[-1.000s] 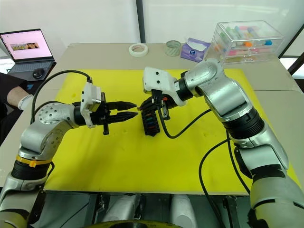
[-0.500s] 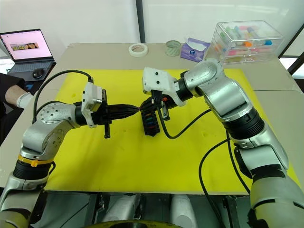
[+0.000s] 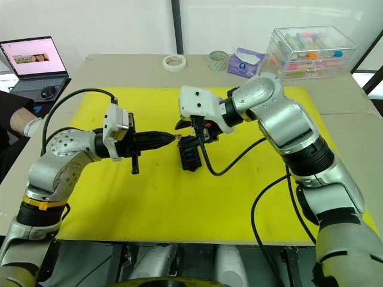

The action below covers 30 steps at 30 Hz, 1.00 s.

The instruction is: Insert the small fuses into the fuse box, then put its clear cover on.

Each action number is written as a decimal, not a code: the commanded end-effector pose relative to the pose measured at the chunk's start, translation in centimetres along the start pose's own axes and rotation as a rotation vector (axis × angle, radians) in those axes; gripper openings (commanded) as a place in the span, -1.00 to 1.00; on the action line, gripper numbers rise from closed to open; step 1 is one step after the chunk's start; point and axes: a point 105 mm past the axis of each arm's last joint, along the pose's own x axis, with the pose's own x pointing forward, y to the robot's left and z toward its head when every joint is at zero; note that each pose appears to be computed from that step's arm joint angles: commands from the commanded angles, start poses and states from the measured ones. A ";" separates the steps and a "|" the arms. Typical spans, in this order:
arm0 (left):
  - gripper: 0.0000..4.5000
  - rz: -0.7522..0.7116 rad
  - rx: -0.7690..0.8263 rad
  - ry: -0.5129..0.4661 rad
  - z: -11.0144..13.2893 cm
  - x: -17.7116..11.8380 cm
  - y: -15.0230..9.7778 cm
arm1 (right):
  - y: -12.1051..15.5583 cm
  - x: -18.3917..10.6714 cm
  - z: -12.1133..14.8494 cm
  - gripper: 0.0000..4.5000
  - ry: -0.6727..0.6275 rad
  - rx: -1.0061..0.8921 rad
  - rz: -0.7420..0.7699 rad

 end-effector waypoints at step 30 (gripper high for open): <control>-1.00 -0.011 0.065 -0.018 0.8 0.1 -0.3 | 0.1 -0.6 1.4 -0.98 -0.047 -0.006 -0.026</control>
